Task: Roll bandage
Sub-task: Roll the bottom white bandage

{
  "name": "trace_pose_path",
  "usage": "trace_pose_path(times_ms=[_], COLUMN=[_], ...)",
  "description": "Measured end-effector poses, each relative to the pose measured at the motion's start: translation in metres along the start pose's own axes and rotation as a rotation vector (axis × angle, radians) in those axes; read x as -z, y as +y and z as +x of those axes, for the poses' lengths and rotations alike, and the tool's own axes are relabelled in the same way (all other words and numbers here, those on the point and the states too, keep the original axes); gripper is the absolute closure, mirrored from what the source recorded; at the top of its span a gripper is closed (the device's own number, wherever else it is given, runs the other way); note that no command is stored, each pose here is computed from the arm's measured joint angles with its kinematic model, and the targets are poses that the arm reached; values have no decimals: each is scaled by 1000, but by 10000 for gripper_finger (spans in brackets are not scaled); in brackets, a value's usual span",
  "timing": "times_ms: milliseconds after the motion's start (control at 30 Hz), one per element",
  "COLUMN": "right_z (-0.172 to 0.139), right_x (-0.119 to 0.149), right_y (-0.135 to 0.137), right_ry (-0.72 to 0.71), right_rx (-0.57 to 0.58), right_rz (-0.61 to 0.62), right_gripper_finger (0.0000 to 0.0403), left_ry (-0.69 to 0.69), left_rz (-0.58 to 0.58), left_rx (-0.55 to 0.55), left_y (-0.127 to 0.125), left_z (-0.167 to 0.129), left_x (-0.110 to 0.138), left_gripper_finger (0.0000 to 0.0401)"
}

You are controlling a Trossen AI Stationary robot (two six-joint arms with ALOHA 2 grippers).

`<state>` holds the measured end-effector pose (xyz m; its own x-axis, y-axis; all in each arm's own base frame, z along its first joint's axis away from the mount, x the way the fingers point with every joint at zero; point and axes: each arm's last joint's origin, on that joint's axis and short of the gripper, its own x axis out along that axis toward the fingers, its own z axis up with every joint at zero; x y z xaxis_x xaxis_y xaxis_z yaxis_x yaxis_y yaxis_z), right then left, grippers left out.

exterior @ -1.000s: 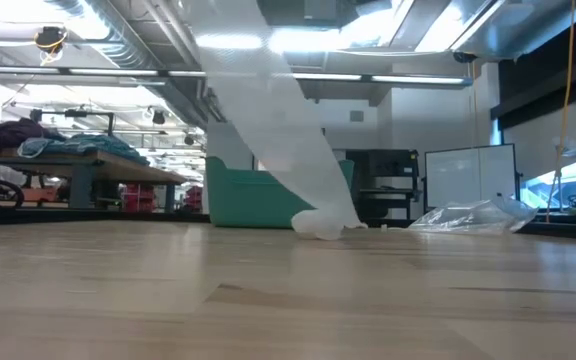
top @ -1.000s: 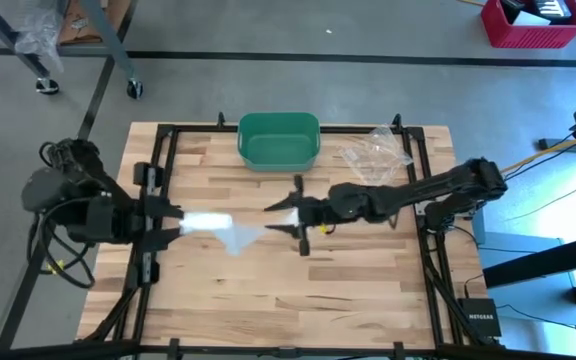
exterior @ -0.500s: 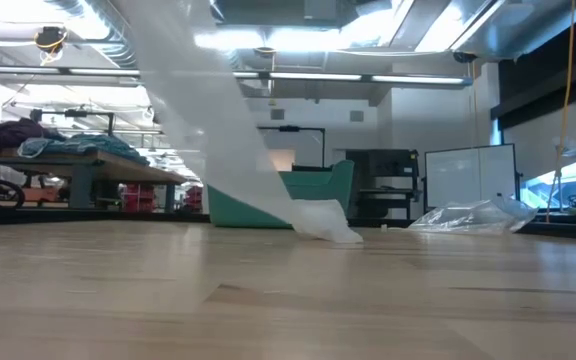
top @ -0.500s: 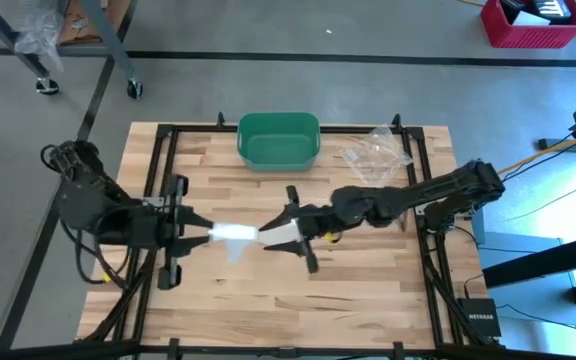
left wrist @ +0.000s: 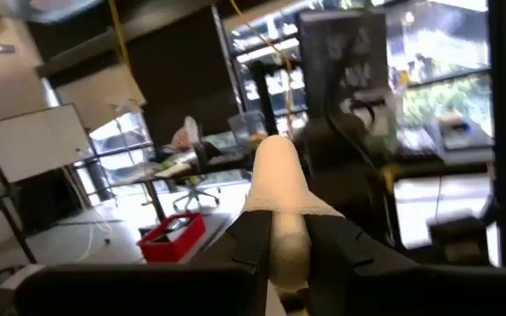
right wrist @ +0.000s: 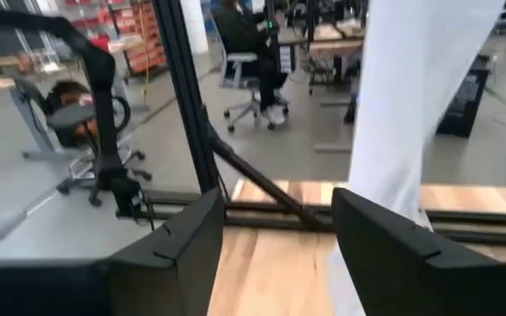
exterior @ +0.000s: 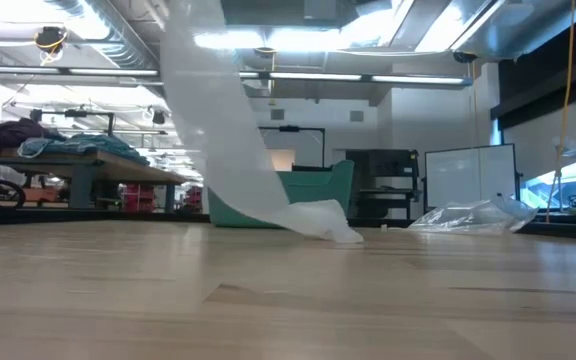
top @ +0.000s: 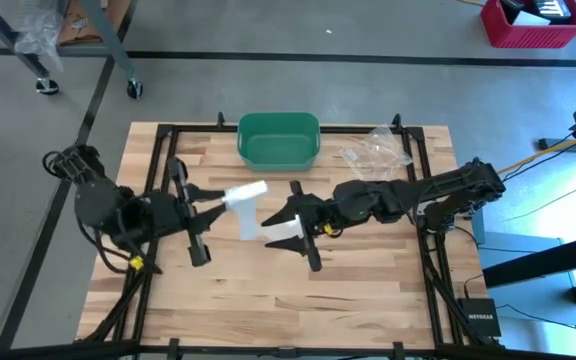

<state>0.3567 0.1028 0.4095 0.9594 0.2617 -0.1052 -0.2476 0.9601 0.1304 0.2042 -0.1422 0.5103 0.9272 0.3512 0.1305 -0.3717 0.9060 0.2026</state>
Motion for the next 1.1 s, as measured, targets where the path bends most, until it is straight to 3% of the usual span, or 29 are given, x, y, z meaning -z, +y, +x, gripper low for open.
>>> trace_pose_path(times_ms=[100, 267, 400, 567, 800, 900, 1033, 1100], right_z=[0, 10, 31, 54, 72, 72, 65, 58], right_x=[9, 41, 65, 91, 97, 96, 90, 78], right_y=[-2, -4, 2, 7, -1, -2, 7, 19], right_ry=[88, 164, 111, 91, -42, -40, -13, 2], right_rx=[29, 212, 222, 405, 563, 617, 612, 561], right_rz=[-8, -41, -45, -124, -185, -227, -326, -368], right_gripper_finger=[187, 187, 187, 187, 192, 233, 352, 388], left_ry=[-17, -26, -26, -22, -28, -30, -48, -56], left_rz=[9, 25, 23, 22, 16, 15, -3, -20], left_rx=[-18, -28, -48, -65, -60, -49, -27, -17], left_y=[2, 4, 7, 9, 9, 8, 5, 7], left_z=[0, 1, 4, 8, 8, 6, -1, -6], left_x=[-4, -5, -5, -4, -4, -5, -9, -15], left_gripper_finger=[356, 356, 356, 356, 356, 356, 356, 356])
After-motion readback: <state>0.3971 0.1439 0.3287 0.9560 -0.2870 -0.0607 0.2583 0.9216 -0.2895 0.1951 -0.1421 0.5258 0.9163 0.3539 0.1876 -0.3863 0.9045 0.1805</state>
